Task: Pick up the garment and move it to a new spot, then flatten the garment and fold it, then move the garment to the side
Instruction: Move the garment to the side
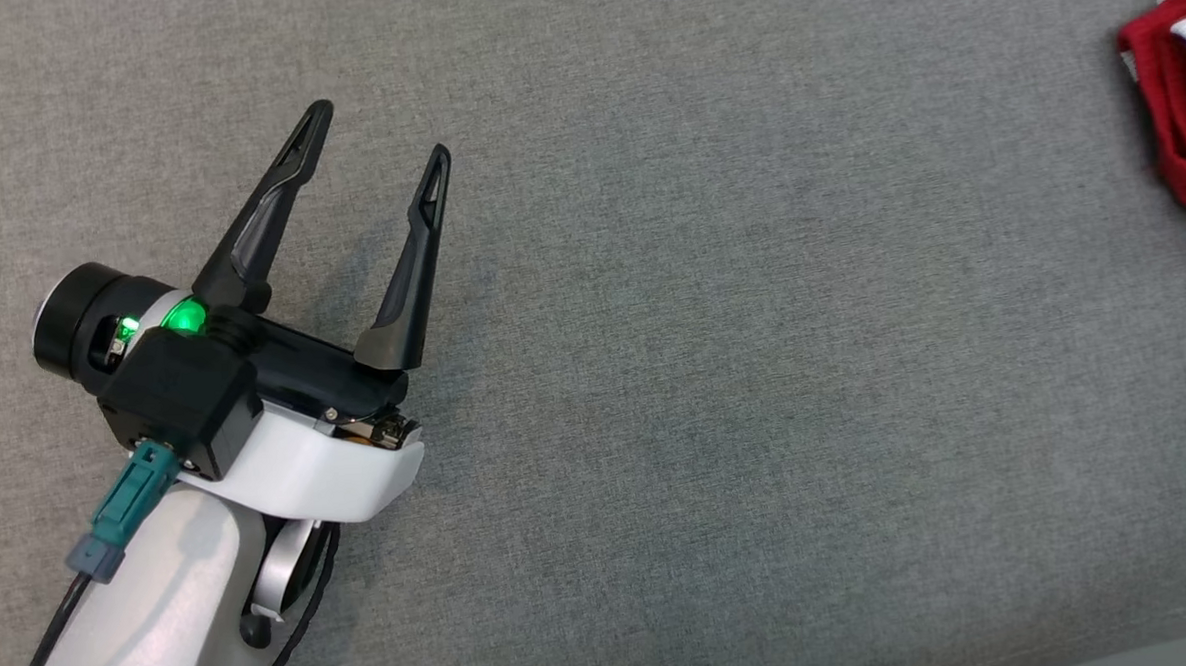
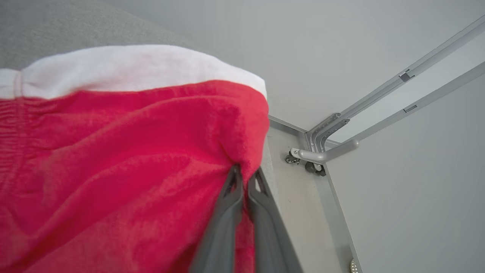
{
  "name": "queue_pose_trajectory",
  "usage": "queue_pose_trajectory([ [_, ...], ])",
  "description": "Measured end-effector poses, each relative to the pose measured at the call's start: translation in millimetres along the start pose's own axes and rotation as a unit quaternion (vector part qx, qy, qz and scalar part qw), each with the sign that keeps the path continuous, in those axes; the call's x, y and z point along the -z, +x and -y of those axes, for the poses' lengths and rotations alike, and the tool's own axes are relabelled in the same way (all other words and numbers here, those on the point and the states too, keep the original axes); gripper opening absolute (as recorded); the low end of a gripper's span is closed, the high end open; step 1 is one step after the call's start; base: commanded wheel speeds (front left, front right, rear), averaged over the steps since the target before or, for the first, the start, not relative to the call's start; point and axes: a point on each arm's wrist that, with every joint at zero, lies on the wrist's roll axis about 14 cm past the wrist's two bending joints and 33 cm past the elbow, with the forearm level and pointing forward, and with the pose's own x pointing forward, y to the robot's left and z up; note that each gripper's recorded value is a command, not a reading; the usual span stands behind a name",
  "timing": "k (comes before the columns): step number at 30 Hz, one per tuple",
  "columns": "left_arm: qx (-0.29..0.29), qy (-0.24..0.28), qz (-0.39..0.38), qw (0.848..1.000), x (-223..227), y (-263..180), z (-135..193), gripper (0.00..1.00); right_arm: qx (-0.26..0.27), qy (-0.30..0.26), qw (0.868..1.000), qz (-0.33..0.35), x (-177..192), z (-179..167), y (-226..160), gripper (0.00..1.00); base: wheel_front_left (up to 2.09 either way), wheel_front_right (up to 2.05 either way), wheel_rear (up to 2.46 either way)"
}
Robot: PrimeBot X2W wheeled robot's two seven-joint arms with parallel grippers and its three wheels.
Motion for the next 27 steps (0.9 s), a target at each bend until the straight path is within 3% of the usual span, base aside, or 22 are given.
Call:
queue_pose_trajectory([
  [7,0.005,0.002,-0.014,1.0,11,1,-3,1.0,0.03,0.008,0.999,-0.016,14,9,11,0.0,0.0,0.0,0.0],
  [8,0.005,0.003,-0.015,1.0,12,1,-3,1.0,0.036,0.012,0.999,-0.02,16,12,11,0.09,0.0,0.0,0.0],
  [10,0.006,0.004,-0.018,1.0,14,0,-4,1.0,0.044,0.014,0.999,-0.026,21,15,10,0.53,0.0,0.0,0.0],
  [11,0.006,0.003,-0.018,1.0,15,1,-3,1.0,0.045,0.015,0.999,-0.026,21,14,10,0.67,0.0,0.0,0.0],
  [12,0.006,0.003,-0.018,1.0,15,1,-3,1.0,0.045,0.015,0.999,-0.026,21,14,10,1.0,0.0,0.0,0.0],
  [21,0.011,0.009,-0.017,1.0,9,1,2,1.0,0.077,0.083,0.994,0.006,15,14,-7,1.0,0.0,0.0,0.0],
  [27,-0.006,0.006,-0.028,1.0,6,-13,4,1.0,0.071,0.148,0.984,0.06,-1,-9,-33,1.0,0.0,0.0,0.0],
])
